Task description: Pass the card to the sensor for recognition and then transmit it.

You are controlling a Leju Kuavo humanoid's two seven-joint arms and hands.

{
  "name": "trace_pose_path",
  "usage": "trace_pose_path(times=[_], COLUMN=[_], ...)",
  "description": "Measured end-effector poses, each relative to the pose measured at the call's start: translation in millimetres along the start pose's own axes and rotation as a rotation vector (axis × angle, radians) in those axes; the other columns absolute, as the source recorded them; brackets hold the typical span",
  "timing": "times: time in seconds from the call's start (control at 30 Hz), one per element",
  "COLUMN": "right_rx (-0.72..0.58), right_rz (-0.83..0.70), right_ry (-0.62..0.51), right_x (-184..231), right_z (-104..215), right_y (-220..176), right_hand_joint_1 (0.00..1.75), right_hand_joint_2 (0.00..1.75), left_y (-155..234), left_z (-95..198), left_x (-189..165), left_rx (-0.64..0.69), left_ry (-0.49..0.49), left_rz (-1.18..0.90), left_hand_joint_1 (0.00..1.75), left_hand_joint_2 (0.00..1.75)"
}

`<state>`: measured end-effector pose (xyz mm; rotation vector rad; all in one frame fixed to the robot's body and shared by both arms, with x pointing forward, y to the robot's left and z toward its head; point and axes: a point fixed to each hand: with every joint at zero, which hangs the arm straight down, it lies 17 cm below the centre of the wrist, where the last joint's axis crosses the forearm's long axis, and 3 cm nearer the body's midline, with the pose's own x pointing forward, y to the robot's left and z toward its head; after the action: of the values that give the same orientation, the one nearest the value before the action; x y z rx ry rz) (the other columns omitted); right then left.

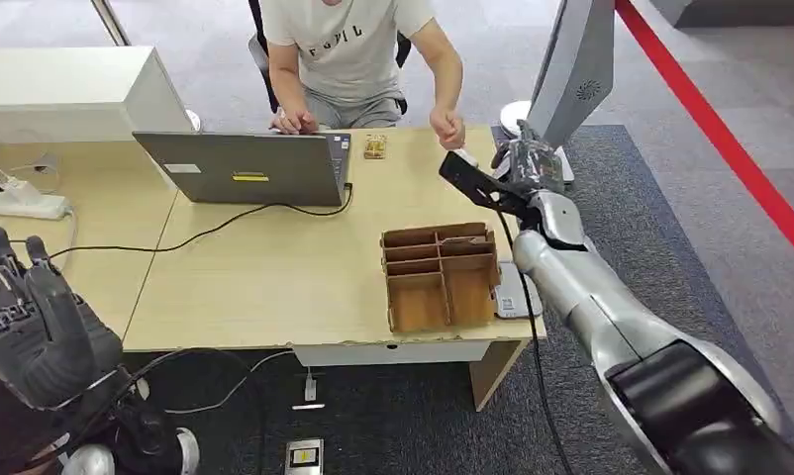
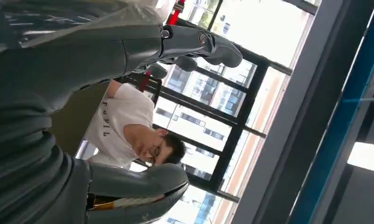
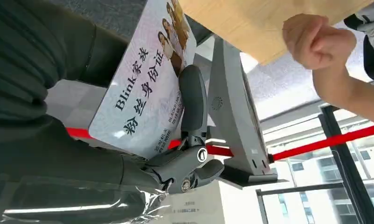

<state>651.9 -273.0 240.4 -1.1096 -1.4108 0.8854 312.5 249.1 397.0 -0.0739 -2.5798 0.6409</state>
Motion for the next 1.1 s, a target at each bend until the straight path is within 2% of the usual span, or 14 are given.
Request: trace_pose_path(times=[0.17,0.37,0.63,0.9,1.1], right_rx=[-0.021,-0.06,-0.107,-0.159,-0.137], right_rz=[0.006,0.015,0.026,0.002,-0.011], right_ry=[0.026,0.081,0.114,0.078,0.06], right_x=[-23.3,-72.0,-132.2,-148.1,-152.3], right_z=[-2.0,1.2,27.8,65.0,90.0], right_y=[-9.3,-23.9,-29.5,-17.2,3.6], right_hand_joint_1=[1.75,1.75,1.75,1.75,1.75], right_hand_joint_2=[1.75,1.75,1.75,1.75,1.75], left_y=[4.8,10.8,21.3,33.3,36.6], left_z=[-1.4,1.1,6.4,9.3,10.3], left_x=[0.2,-1.1,-2.7,1.5,0.7], left_rx=[0.013,0.029,0.054,0.083,0.083], left_ry=[-0.007,0.001,0.012,0.009,0.014], left_rz=[-0.022,-0.045,-0.093,-0.142,-0.15], left_hand_joint_1=[0.0,0.0,0.0,0.0,0.0], left_hand_joint_2=[1.75,1.75,1.75,1.75,1.75])
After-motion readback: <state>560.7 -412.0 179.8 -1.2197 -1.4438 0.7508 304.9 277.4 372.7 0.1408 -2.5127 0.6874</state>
